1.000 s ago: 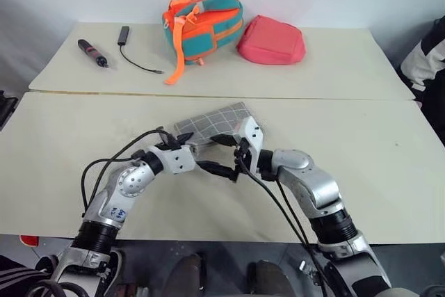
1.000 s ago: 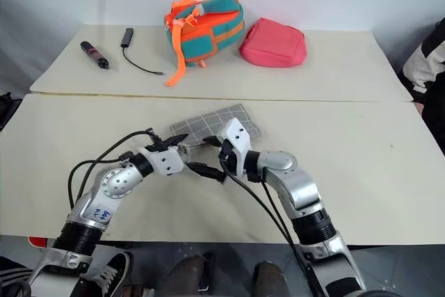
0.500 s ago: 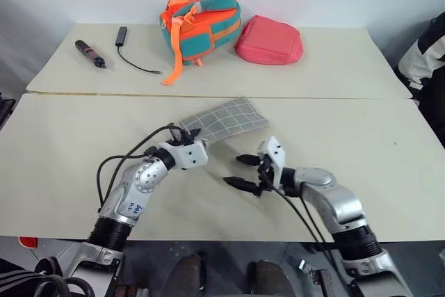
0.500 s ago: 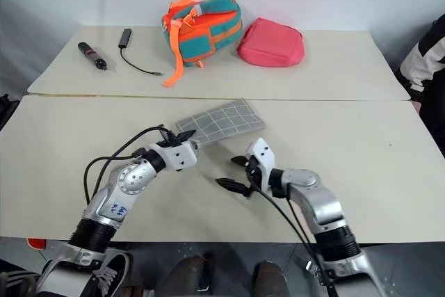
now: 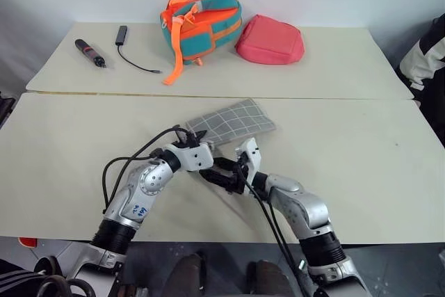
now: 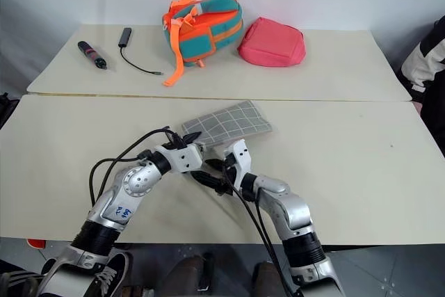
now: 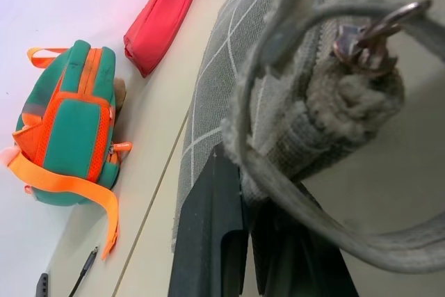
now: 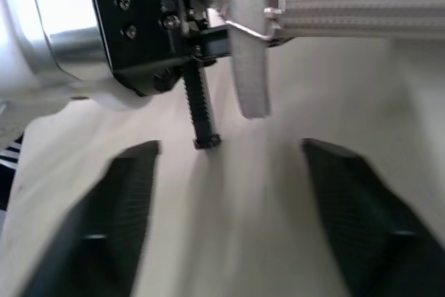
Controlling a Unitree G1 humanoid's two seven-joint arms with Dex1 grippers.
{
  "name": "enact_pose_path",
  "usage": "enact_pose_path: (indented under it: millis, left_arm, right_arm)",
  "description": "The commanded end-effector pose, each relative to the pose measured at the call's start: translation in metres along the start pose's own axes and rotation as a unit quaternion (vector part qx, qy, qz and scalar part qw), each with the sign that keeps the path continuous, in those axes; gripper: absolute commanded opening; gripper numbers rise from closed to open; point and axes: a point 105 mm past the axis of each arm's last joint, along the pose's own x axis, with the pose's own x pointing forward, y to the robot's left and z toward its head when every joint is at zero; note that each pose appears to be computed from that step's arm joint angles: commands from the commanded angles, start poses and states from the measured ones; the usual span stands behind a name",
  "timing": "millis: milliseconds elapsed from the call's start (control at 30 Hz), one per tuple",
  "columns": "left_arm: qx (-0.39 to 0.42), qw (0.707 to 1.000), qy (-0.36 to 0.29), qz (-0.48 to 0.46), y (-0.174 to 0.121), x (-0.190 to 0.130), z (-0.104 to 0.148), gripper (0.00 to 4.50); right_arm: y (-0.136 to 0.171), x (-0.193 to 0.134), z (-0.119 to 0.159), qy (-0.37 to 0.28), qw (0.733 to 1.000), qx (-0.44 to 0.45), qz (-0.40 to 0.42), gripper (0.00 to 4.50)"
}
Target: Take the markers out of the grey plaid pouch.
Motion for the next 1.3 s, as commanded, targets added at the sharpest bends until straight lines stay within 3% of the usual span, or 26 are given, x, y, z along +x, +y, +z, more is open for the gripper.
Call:
enact_pose_path:
  millis: [33, 100, 567, 733, 1000, 1300]
  left_arm:
    - [-0.006, 0.999, -0.008, -0.031, -0.020, 0.000, 0.006, 0.00]
    - [-0.008, 0.999, -0.008, -0.031, -0.020, -0.001, 0.006, 0.00]
    - [0.000, 0.999, -0.010, -0.033, -0.022, -0.003, 0.008, 0.00]
    - [-0.001, 0.999, -0.007, -0.033, -0.022, -0.003, 0.007, 0.00]
    - [-0.001, 1.000, 0.000, -0.029, -0.020, -0.007, 0.002, 0.00]
    - [0.026, 0.999, 0.012, -0.027, -0.010, -0.018, -0.016, 0.00]
  right_arm:
    - [0.003, 0.004, 0.016, -0.029, 1.000, 0.003, 0.008, 1.86]
    - [0.003, 0.005, 0.017, -0.032, 0.999, 0.010, 0.007, 1.17]
    - [0.005, 0.005, 0.018, -0.048, 0.998, 0.046, 0.010, 1.17]
    - [0.006, 0.007, 0.022, -0.055, 0.997, 0.059, 0.014, 0.02]
    - [0.004, -0.004, 0.020, -0.044, 0.998, 0.051, 0.020, 0.02]
    - [-0.008, -0.041, 0.037, -0.057, 0.995, 0.066, 0.040, 0.02]
